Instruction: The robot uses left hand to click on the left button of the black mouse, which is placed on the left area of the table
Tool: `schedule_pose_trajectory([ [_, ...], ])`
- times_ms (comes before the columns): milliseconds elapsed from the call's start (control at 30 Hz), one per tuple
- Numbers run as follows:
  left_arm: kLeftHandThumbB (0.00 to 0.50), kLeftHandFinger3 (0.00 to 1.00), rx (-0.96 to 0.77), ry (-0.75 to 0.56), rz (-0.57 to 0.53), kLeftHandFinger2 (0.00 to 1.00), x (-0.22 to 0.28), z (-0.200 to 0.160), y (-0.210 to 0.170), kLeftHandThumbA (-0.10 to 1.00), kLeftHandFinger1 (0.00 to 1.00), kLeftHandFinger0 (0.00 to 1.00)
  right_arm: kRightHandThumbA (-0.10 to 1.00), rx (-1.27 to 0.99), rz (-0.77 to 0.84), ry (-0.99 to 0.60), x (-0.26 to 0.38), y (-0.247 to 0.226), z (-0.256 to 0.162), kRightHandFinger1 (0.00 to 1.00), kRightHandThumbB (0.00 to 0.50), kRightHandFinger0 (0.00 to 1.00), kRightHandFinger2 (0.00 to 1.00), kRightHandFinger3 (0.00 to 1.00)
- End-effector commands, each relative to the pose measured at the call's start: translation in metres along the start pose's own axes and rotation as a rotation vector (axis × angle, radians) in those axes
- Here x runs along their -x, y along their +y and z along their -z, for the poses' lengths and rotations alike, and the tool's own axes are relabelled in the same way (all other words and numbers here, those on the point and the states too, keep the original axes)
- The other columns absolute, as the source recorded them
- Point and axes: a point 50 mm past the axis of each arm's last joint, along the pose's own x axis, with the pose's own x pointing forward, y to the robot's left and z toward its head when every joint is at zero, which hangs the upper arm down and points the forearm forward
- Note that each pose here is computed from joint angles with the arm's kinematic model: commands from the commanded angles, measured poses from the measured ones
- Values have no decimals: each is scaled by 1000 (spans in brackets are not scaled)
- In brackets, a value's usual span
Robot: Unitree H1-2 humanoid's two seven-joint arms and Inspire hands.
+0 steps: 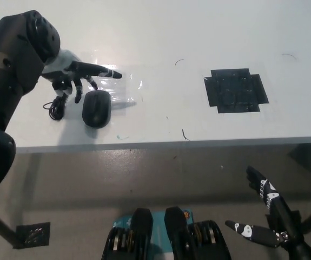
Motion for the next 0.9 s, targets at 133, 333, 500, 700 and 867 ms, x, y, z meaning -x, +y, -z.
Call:
schedule_pose_trajectory([
  [133, 246, 1000, -29, -3, -119, 267, 35, -10, 35, 1000, 0, 0, 1000, 23, -6, -53, -8, -9, -11, 963, 171, 952, 1000, 1000],
  [333, 242, 1000, -1, 0, -126, 305, 37, -9, 38, 1000, 1, 0, 1000, 24, -6, -53, -6, -8, -12, 952, 151, 936, 1000, 1000],
  [500, 244, 1000, -14, 5, -127, 306, 36, -9, 37, 1000, 0, 0, 1000, 27, -6, -54, -7, -8, -13, 946, 154, 933, 1000, 1000],
  [700, 263, 1000, -66, -7, -113, 357, 28, -11, 31, 1000, 44, 0, 1000, 29, -10, -52, -8, -8, -13, 950, 158, 934, 1000, 1000],
  [867, 273, 1000, -97, -24, -108, 359, 20, -17, 24, 1000, 30, 0, 1000, 25, -8, -61, -10, -9, -15, 952, 153, 936, 1000, 1000],
])
